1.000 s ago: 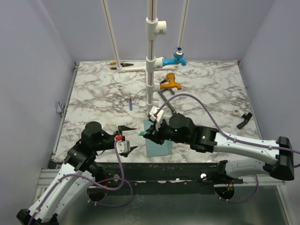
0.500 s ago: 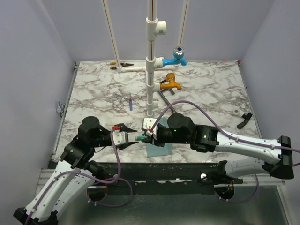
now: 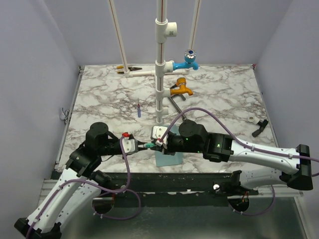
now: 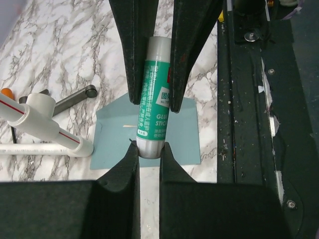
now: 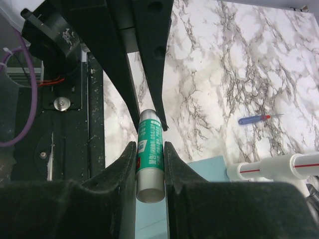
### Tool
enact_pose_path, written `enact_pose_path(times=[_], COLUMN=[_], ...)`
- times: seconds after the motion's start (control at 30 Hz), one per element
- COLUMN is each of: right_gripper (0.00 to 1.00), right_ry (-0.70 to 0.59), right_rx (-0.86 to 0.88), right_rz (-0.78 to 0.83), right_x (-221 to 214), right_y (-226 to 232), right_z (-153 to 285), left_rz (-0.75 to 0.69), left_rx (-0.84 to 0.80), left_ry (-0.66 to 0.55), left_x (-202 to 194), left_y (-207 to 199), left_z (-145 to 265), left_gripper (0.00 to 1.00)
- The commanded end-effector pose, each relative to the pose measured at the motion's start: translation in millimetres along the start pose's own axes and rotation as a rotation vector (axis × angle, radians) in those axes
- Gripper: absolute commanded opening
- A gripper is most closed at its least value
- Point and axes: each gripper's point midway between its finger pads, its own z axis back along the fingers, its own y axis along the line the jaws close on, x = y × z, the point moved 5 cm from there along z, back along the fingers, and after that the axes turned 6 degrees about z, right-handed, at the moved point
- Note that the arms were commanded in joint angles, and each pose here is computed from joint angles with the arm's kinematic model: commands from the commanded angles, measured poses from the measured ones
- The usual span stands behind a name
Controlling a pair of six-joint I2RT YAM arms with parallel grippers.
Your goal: Place the letter into the envelope and seal it
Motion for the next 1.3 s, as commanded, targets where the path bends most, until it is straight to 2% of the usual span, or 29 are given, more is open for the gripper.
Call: enact_pose_path(times=[0.0, 0.13, 0.33, 0.53, 0.77, 1.0, 1.1, 1.13, 1.2, 1.27], right_gripper=[0.01, 0.01, 0.01, 0.01, 0.01, 0.01, 0.01, 0.01, 0.01, 0.01], right_ry=[-0.044, -0.048, -0.077, -0.133, -0.176, -0.223, -0.200, -0.183, -0.142, -0.123], right_rx=[-0.030, -0.088, -0.189, -0.270, -0.193, -0.176, -0.160, -0.138, -0.087, -0.037], right_rz=[-0.065, -0.203, -0.486, -0.728, -0.832, -0.897, -0.835, -0.798, -0.733, -0.654], right_x=[11, 12, 13, 15, 24, 20, 20, 20, 18, 17], right_y=[-1, -4, -16, -41, -46, -57, -56, -54, -47, -41], right_z=[-4, -13, -32, -47, -72, -65, -59, -58, -53, -46], left_rz=[-0.076, -0.189, -0.481, -0.738, -0.914, -1.102, -1.014, -0.928, -0.734, -0.556], left_rx=[-0.016, 0.083, 0.326, 0.496, 0.579, 0.597, 0.580, 0.569, 0.520, 0.505], left_ry=[-0.040, -0.016, 0.092, 0.130, 0.236, 0.243, 0.162, 0.135, 0.117, 0.090], left_x=[18, 23, 26, 27, 19, 9, 9, 10, 11, 14], left_y=[-2, 12, 46, 56, 63, 57, 49, 46, 39, 35], left_z=[4, 10, 28, 41, 45, 43, 43, 43, 44, 43], left_gripper=[0.00, 0.00, 0.00, 0.00, 0.00, 0.02, 0.63, 0.77, 0.99, 0.99])
